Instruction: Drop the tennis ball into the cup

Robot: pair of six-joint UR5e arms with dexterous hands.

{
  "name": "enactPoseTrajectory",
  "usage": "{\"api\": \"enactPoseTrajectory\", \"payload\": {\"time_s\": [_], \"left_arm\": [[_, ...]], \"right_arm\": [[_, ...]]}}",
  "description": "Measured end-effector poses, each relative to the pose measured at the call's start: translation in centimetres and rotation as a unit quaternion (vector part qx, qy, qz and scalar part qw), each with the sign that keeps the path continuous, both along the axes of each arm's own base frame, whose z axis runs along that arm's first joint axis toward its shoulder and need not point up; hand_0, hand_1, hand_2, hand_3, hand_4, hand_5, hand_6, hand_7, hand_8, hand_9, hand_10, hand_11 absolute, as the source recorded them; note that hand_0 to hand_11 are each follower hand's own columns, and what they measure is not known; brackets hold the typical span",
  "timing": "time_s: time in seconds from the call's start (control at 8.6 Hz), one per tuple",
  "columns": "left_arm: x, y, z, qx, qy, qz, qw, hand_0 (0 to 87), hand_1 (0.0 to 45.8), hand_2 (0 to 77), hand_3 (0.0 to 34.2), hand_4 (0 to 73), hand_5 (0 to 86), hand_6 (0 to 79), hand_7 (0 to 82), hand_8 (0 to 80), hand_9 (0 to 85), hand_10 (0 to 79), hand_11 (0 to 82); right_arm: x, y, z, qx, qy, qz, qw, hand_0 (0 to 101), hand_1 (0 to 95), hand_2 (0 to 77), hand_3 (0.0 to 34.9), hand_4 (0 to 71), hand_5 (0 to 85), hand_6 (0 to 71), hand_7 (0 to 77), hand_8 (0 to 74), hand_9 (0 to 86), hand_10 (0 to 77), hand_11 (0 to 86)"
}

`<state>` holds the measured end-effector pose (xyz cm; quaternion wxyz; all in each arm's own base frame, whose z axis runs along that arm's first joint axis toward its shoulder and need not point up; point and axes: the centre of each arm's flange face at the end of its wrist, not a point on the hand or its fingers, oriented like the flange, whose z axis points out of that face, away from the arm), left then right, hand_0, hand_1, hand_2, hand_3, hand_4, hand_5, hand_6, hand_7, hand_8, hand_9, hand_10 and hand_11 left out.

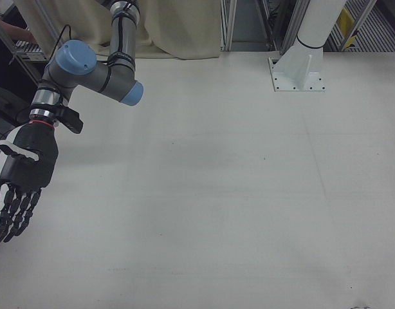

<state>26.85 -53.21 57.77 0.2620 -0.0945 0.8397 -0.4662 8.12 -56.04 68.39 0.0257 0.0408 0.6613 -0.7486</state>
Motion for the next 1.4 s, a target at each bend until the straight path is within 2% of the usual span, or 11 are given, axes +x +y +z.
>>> {"api": "enactPoseTrajectory", "payload": {"time_s": [0.12, 0.23, 0.35, 0.47, 0.58, 0.7, 0.81, 1.05, 1.16, 1.28, 1.4], "left_arm": [[-2.2, 0.1, -1.1, -0.012, 0.012, -0.006, 0.9998, 62.8, 26.2, 1.1, 0.0, 3.8, 13.6, 31.1, 19.1, 10.9, 13.1, 8.2, 14.7], [-6.2, -0.4, -2.5, -0.027, 0.016, -0.029, 0.9991, 68.2, 30.0, 2.2, 0.0, 5.5, 9.3, 23.5, 16.9, 7.1, 8.2, 2.7, 8.7], [-10.2, -0.8, -4.1, -0.043, 0.018, -0.056, 0.9974, 69.0, 26.7, 2.2, 0.0, 5.5, 13.1, 27.3, 13.1, 7.6, 8.2, 4.9, 9.8], [-13.8, -1.0, -5.2, -0.062, 0.023, -0.078, 0.9948, 69.1, 30.0, 1.6, 0.0, 5.5, 10.9, 14.7, 14.2, 6.0, 8.2, 4.9, 9.8], [-16.8, -1.2, -5.7, -0.076, 0.028, -0.099, 0.9919, 70.0, 27.3, 1.6, 0.0, 6.0, 14.2, 26.2, 10.9, 8.7, 8.2, 4.9, 9.8], [-19.0, -1.4, -5.9, -0.083, 0.031, -0.115, 0.9894, 70.2, 28.9, 1.6, 0.0, 7.1, 13.1, 27.3, 13.1, 8.7, 8.2, 4.9, 10.9], [-21.2, -1.5, -5.9, -0.088, 0.031, -0.131, 0.9869, 71.1, 28.9, 1.6, 0.0, 7.1, 13.1, 24.0, 13.6, 6.5, 9.3, 7.6, 13.6], [-24.4, -2.0, -5.0, -0.097, 0.028, -0.155, 0.9827, 71.1, 28.9, 1.6, 0.0, 8.2, 13.6, 25.6, 15.3, 9.3, 10.9, 7.6, 13.6], [-25.0, -2.2, -4.4, -0.103, 0.026, -0.160, 0.9814, 68.2, 26.7, 1.6, 0.0, 8.2, 13.6, 28.4, 16.4, 10.4, 10.9, 8.7, 15.8], [-25.4, -2.4, -3.8, -0.107, 0.025, -0.163, 0.9805, 68.1, 28.4, 1.6, 0.0, 8.2, 10.9, 20.2, 17.4, 8.7, 10.9, 8.7, 15.8], [-25.5, -2.5, -3.3, -0.109, 0.024, -0.165, 0.9800, 68.2, 27.8, 1.6, 0.0, 8.7, 13.6, 26.2, 13.6, 10.4, 10.9, 8.7, 15.8]], "right_arm": [[0.0, 0.0, 0.0, 0.000, 0.000, 0.000, 1.0000, 0, 0.5, 0.5, 0.0, 0.0, 0.0, 0.0, 0.0, 0.0, 0.0, 0.0, 0.5], [0.0, 0.0, 0.0, 0.000, 0.000, 0.000, 1.0000, 0, 0.5, 0.5, 0.0, 0.0, 0.0, 0.0, 0.0, 0.0, 0.0, 0.0, 0.5], [0.0, 0.0, 0.0, 0.000, 0.000, 0.000, 1.0000, 0, 0.5, 0.5, 0.0, 0.0, 0.0, 0.0, 0.0, 0.0, 0.0, 0.0, 0.5], [0.0, 0.0, 0.0, 0.000, 0.000, 0.000, 1.0000, 0, 0.5, 0.5, 0.0, 0.0, 0.0, 0.0, 0.0, 0.0, 0.0, 0.0, 0.5], [0.0, 0.0, 0.0, 0.000, 0.000, 0.000, 1.0000, 0, 0.5, 0.5, 0.0, 0.0, 0.0, 0.0, 0.0, 0.0, 0.0, 0.0, 0.5], [0.0, 0.0, 0.0, 0.000, 0.000, 0.000, 1.0000, 0, 0.5, 0.5, 0.0, 0.0, 0.0, 0.0, 0.5, 0.0, 0.0, 0.0, 0.5], [0.0, 0.0, 0.0, 0.000, 0.000, 0.000, 1.0000, 0, 0.5, 0.5, 0.0, 0.0, 0.0, 0.0, 0.5, 0.0, 0.0, 0.0, 0.5], [0.0, 0.0, 0.0, 0.000, 0.000, 0.000, 1.0000, 0, 0.5, 0.5, 0.0, 0.0, 0.0, 0.0, 0.5, 0.0, 0.0, 0.0, 0.5], [0.0, 0.0, 0.0, 0.000, 0.000, 0.000, 1.0000, 0, 0.5, 0.5, 0.0, 0.0, 0.0, 0.0, 0.0, 0.0, 0.0, 0.0, 0.5], [0.0, 0.0, 0.0, 0.000, 0.000, 0.000, 1.0000, 0, 0.5, 0.5, 0.0, 0.0, 0.0, 0.0, 0.0, 0.0, 0.0, 0.0, 0.5], [0.0, 0.0, 0.0, 0.000, 0.000, 0.000, 1.0000, 0, 0.5, 0.5, 0.0, 0.0, 0.0, 0.0, 0.0, 0.0, 0.0, 0.0, 0.5]]}}
